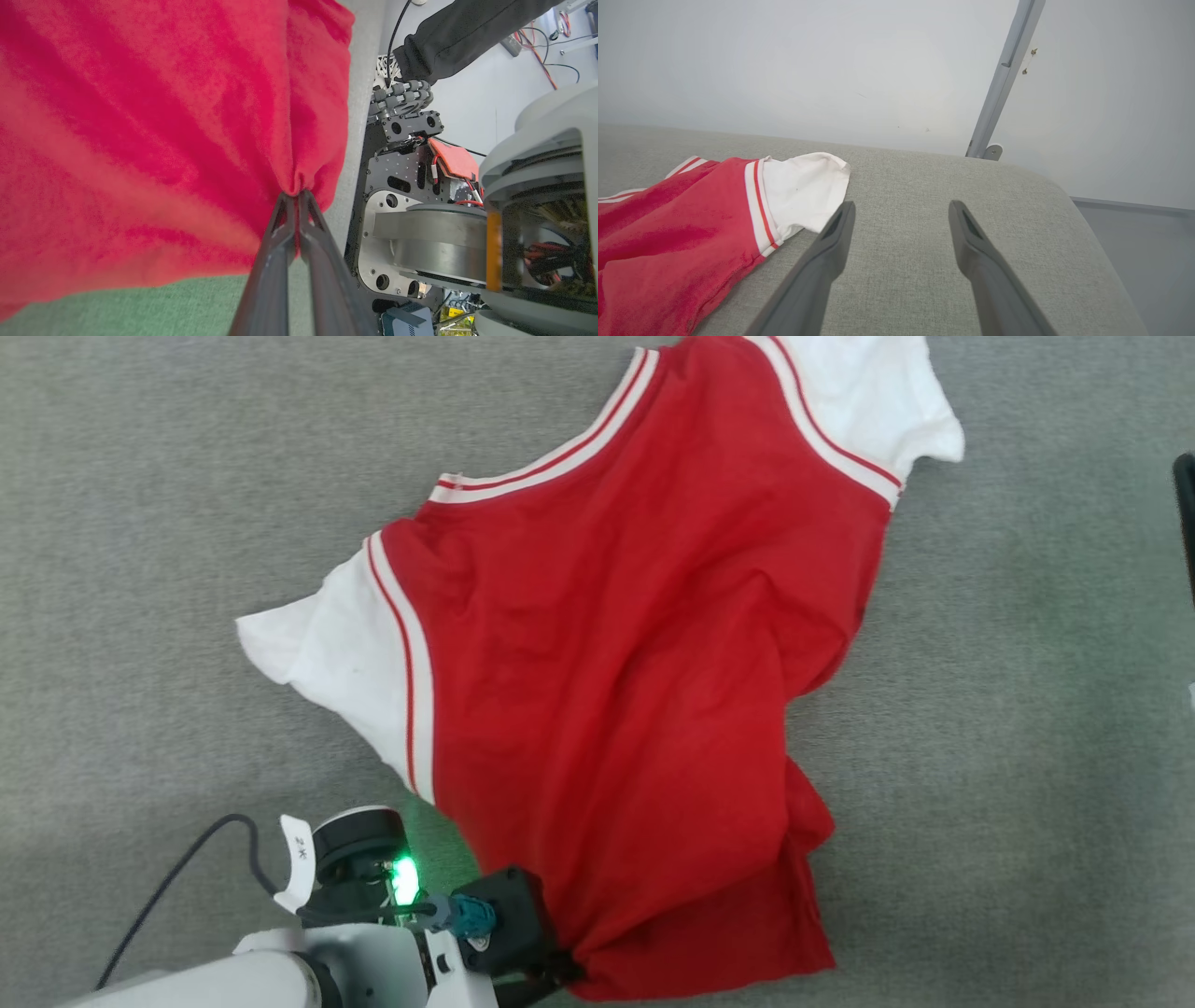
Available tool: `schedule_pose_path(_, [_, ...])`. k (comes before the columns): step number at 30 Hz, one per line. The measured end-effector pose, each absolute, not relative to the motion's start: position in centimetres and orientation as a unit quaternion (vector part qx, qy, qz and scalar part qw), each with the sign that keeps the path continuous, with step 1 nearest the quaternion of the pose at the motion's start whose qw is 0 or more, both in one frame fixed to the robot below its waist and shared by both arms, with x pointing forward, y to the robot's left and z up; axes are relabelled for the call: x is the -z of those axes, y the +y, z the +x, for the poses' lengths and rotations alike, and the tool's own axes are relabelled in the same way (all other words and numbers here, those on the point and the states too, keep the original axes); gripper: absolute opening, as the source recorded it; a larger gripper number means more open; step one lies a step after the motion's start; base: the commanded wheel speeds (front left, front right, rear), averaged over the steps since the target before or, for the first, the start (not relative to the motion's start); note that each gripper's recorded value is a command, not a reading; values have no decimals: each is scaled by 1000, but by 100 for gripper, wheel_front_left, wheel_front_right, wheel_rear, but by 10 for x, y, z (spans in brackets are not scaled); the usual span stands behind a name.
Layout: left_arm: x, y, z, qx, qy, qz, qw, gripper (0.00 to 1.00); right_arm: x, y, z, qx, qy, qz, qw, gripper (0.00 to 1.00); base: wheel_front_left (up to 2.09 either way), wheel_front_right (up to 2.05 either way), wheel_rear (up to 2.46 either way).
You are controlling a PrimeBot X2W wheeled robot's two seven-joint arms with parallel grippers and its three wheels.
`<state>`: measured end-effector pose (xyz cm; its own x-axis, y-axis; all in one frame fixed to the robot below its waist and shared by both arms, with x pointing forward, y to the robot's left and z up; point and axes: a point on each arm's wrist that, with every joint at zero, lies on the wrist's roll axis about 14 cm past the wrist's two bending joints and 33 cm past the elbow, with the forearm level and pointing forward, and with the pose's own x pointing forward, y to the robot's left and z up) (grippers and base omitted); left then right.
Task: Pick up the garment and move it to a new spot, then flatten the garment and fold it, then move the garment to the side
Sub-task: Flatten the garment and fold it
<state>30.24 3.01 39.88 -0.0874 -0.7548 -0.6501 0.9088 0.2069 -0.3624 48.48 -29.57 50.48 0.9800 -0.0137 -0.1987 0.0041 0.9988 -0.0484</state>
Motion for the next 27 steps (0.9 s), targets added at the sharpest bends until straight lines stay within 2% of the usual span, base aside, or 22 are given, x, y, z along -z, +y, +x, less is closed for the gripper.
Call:
schedule_pose_path(1, [-398, 30, 304, 619, 394, 95, 673, 15, -504, -293, 486, 1, 101, -23, 995, 100, 0, 0, 0])
schedule_pose_path(2, [-397, 31, 306, 615, 390, 93, 679, 42, -504, -290, 487, -3, 101, -22, 995, 100, 0, 0, 0])
schedule_pose_path(3, [-397, 33, 310, 608, 386, 89, 688, 78, -504, -288, 489, -6, 102, -21, 995, 100, 0, 0, 0])
schedule_pose_path(4, [-397, 35, 314, 602, 384, 86, 695, 98, -505, -285, 490, -9, 99, -21, 995, 100, 0, 0, 0])
schedule_pose_path(7, [-405, 42, 332, 582, 369, 69, 722, 100, -508, -281, 493, -15, 94, -20, 995, 100, 0, 0, 0])
schedule_pose_path(8, [-415, 50, 352, 563, 354, 60, 744, 100, -509, -278, 494, -17, 92, -18, 995, 100, 0, 0, 0])
schedule_pose_path(11, [-438, 59, 386, 534, 325, 31, 780, 100, -509, -276, 493, -18, 90, -15, 996, 100, 0, 0, 0])
schedule_pose_path(12, [-438, 59, 386, 534, 325, 31, 780, 100, -509, -276, 493, -18, 90, -15, 996, 100, 0, 0, 0])
schedule_pose_path(18, [-465, 93, 460, 457, 290, 18, 840, 100, -507, -273, 487, -19, 88, -10, 996, 100, 0, 0, 0])
schedule_pose_path(23, [-441, 122, 498, 393, 342, 31, 853, 100, -504, -277, 480, -11, 90, -9, 996, 100, 0, 0, 0])
schedule_pose_path(27, [-407, 132, 500, 364, 425, 29, 828, 100, -500, -284, 475, -1, 95, -10, 995, 100, 0, 0, 0])
